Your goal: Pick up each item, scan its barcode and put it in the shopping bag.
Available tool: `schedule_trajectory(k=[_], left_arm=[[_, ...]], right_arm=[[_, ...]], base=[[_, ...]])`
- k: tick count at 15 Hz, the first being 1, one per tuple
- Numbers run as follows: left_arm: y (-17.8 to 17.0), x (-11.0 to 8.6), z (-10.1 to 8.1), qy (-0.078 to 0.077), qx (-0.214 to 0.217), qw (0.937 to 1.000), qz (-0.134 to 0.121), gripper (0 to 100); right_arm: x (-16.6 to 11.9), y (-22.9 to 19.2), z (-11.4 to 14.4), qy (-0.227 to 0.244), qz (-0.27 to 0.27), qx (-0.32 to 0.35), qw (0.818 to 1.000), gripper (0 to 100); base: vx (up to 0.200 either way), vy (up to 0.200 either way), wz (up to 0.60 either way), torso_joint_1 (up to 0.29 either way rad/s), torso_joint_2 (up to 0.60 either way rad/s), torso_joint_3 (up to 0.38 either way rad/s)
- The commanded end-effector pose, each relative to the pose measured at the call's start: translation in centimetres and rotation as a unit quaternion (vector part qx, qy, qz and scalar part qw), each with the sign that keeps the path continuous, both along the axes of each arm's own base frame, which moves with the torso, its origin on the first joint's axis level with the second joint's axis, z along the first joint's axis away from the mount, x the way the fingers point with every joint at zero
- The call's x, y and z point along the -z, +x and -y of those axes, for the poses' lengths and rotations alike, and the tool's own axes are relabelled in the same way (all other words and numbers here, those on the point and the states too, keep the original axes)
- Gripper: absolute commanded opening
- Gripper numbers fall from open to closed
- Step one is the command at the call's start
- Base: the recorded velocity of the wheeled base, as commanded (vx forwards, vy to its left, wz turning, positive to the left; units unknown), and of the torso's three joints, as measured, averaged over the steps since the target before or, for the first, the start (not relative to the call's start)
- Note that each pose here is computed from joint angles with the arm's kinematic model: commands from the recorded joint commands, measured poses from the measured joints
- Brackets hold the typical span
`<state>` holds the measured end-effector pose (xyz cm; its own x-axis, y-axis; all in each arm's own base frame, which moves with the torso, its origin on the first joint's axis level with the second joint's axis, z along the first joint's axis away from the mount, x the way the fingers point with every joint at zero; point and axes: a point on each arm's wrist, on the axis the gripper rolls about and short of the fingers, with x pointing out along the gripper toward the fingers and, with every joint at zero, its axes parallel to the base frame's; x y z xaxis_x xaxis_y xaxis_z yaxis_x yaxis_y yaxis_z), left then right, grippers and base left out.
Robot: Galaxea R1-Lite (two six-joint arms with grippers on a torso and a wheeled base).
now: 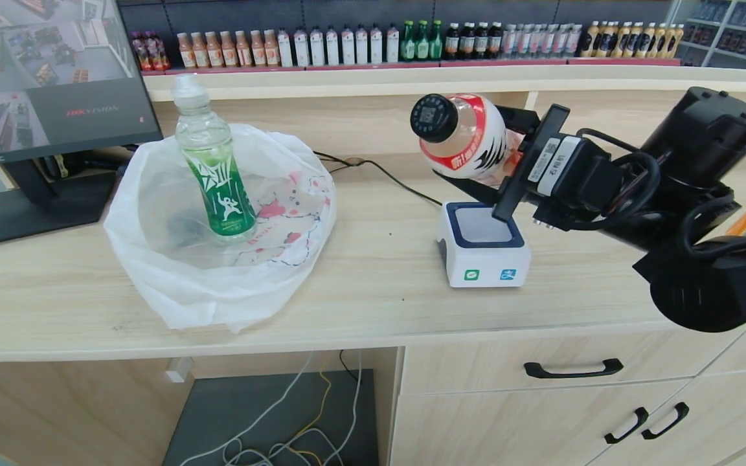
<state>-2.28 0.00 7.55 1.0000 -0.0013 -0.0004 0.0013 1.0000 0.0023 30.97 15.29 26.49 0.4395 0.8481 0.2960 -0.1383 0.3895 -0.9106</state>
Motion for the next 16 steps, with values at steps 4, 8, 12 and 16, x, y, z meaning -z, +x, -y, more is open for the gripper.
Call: schedule_trajectory(k=[4,8,12,16], left_arm=[[0.0,0.0,0.0,0.000,0.000,1.0000,0.000,100],[0.0,0.0,0.0,0.000,0.000,1.0000,0.000,100],[0.0,0.0,0.0,0.000,0.000,1.0000,0.000,100],[0.0,0.0,0.0,0.000,0.000,1.0000,0.000,100]], right_arm=[[2.1,0.3,-0.1,-0.034,-0.001,-0.007,0.999,0],[3.8,0.4,0.9,-0.050,-0.010,-0.007,0.999,0],[3.9,0.6,1.0,-0.048,-0.010,-0.005,0.999,0],[4.1,0.5,1.0,-0.049,-0.013,-0.005,0.999,0]], base=[[0.000,0.000,0.00,0.000,0.00,0.000],[0.000,0.000,0.00,0.000,0.00,0.000],[0.000,0.000,0.00,0.000,0.00,0.000],[0.000,0.000,0.00,0.000,0.00,0.000]])
